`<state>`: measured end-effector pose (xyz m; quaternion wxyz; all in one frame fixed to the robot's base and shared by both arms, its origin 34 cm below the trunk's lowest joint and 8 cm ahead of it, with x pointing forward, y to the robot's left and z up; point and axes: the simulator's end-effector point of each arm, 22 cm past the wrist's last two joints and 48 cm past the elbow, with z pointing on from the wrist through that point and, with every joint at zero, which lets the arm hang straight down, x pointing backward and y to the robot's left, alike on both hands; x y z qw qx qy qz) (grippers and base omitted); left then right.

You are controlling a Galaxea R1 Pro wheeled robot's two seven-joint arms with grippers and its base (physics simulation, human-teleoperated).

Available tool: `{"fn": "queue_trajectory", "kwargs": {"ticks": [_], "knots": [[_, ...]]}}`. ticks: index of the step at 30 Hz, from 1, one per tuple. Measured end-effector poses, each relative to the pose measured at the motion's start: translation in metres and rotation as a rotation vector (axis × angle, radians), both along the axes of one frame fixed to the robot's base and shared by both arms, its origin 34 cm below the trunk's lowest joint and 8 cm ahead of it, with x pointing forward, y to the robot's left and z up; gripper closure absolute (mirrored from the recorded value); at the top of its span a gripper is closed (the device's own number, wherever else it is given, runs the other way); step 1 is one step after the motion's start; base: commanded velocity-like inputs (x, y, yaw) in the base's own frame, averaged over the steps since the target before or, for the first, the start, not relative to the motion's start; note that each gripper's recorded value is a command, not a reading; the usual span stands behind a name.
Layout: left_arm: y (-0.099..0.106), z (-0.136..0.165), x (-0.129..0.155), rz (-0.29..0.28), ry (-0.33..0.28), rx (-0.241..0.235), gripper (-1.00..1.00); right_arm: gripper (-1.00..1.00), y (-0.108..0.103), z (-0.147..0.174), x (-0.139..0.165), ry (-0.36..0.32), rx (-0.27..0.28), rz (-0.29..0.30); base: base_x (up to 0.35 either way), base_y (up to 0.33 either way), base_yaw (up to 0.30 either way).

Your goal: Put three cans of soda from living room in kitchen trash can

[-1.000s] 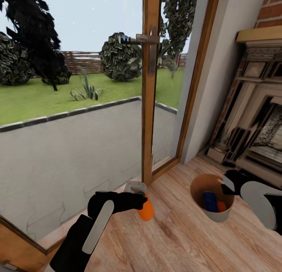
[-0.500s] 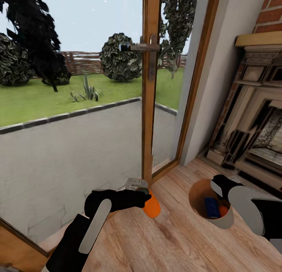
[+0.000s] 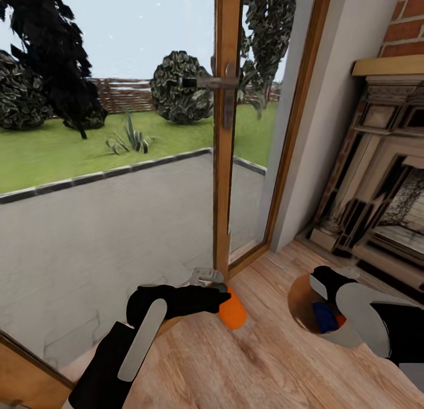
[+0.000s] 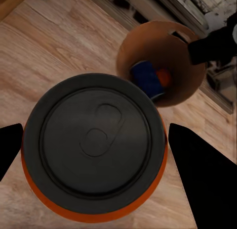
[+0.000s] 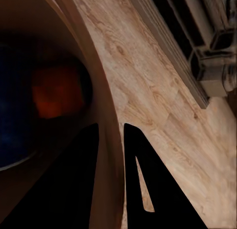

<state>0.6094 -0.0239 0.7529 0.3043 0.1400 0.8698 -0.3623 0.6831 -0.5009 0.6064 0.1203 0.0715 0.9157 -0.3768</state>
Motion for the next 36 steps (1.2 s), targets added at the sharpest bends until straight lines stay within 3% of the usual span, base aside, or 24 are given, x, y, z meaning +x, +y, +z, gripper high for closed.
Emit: {"fn": "queue_trajectory", "kwargs": {"ticks": [2, 6, 10, 18, 24, 29, 34, 36], "knots": [[-0.002, 0.005, -0.001, -0.007, 0.001, -0.008, 1.0, 1.0, 0.001, 0.005, -0.003, 0.023, -0.048, 0.019, 0.0, 0.0, 0.0], [-0.004, 0.015, -0.001, -0.017, 0.002, -0.021, 1.0, 1.0, 0.013, 0.0, -0.01, 0.009, 0.007, -0.026, 0.0, 0.0, 0.0], [-0.009, 0.019, -0.005, -0.041, 0.002, -0.049, 1.0, 1.0, 0.008, 0.005, -0.009, 0.028, -0.037, 0.005, 0.0, 0.0, 0.0], [-0.014, 0.022, -0.009, -0.057, 0.004, -0.066, 1.0, 1.0, 0.013, -0.001, -0.013, 0.043, -0.032, 0.011, 0.0, 0.0, 0.0], [-0.014, 0.022, -0.009, -0.059, 0.004, -0.07, 1.0, 1.0, 0.038, -0.015, -0.015, 0.042, 0.028, 0.008, 0.0, 0.0, 0.0], [-0.017, 0.025, -0.01, -0.066, 0.004, -0.081, 1.0, 1.0, 0.041, -0.013, -0.012, 0.056, 0.005, 0.045, 0.0, 0.0, 0.0], [-0.031, 0.039, -0.02, -0.123, 0.005, -0.156, 1.0, 1.0, 0.051, -0.024, -0.017, 0.059, 0.057, 0.038, 0.0, 0.0, 0.0], [-0.031, 0.04, -0.021, -0.126, 0.004, -0.159, 1.0, 1.0, 0.052, -0.025, -0.017, 0.058, 0.061, 0.038, 0.0, 0.0, 0.0]]}}
